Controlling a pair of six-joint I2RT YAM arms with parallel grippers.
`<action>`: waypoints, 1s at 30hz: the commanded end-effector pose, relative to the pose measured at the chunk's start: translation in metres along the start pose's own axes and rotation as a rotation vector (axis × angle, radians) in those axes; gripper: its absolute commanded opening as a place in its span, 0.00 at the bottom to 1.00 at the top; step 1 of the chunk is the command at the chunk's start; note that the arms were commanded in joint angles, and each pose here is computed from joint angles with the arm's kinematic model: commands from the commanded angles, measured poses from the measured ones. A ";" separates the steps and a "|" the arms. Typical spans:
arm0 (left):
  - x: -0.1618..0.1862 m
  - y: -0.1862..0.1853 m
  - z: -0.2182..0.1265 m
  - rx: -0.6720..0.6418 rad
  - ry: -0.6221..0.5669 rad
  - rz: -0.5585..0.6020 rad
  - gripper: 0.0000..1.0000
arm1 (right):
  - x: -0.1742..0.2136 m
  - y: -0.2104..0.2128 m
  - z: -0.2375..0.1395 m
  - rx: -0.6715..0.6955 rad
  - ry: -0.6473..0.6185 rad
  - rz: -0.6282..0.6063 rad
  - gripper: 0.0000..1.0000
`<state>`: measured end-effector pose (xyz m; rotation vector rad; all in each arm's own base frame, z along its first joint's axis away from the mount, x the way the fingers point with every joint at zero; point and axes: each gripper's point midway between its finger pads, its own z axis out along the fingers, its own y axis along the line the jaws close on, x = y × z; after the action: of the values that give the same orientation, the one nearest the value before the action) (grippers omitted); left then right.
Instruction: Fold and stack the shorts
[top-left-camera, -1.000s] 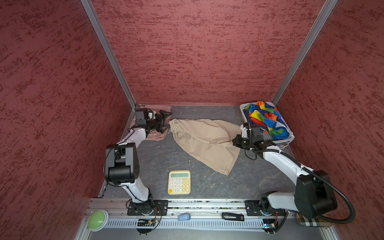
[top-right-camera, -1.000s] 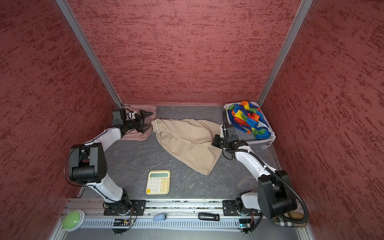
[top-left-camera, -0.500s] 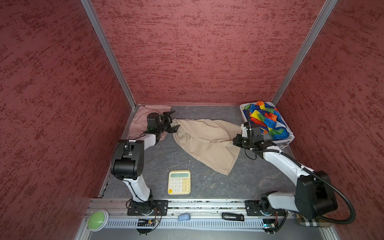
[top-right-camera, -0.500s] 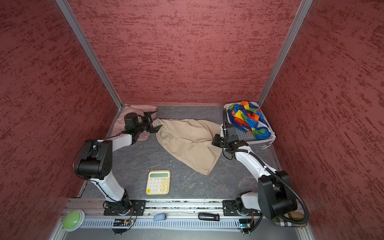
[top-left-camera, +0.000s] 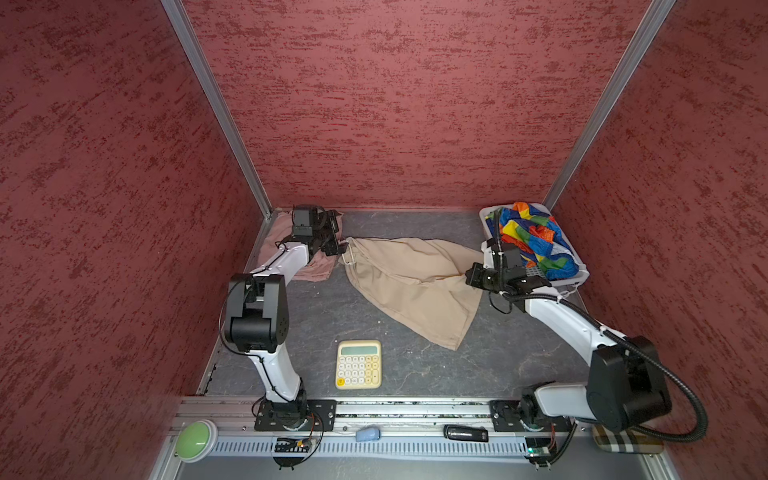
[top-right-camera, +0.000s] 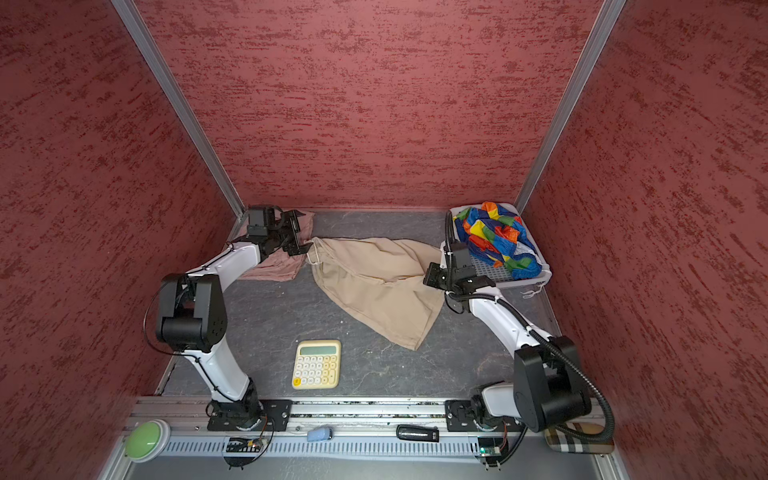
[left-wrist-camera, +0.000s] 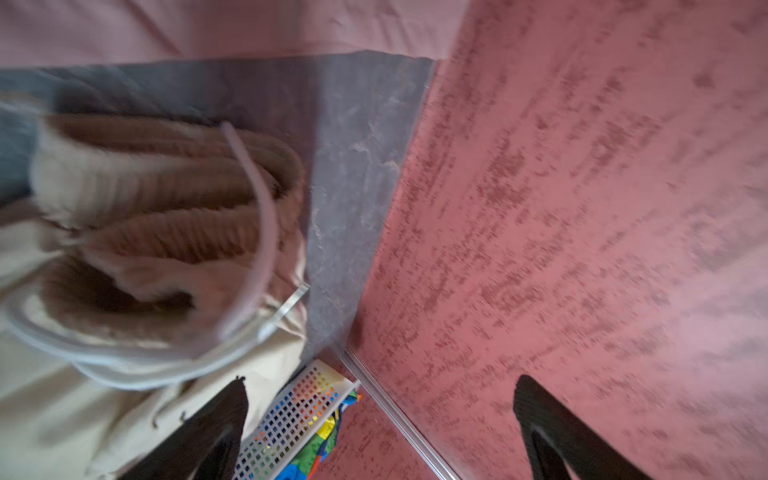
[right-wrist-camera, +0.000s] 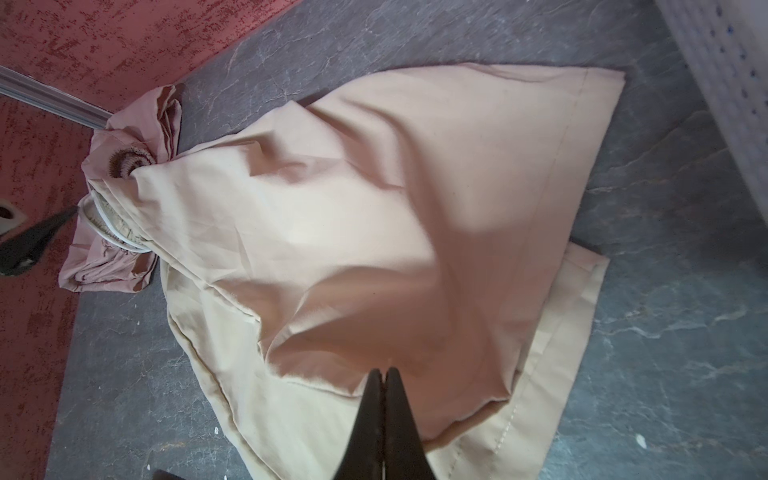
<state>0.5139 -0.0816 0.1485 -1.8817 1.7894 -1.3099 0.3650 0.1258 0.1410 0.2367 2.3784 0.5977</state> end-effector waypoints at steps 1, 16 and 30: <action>-0.001 0.007 0.007 -0.054 -0.030 -0.016 0.99 | -0.016 0.000 -0.004 0.004 -0.061 -0.015 0.00; -0.013 0.022 0.048 -0.034 0.028 -0.025 0.49 | -0.027 -0.018 -0.020 0.038 -0.119 -0.002 0.00; -0.028 0.028 0.036 -0.053 0.072 -0.062 0.47 | -0.057 -0.021 -0.067 0.073 -0.299 -0.041 0.00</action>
<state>0.5217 -0.0787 0.0911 -1.9970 1.8252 -1.3501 0.3632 0.0772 0.2000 0.2788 2.1663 0.4793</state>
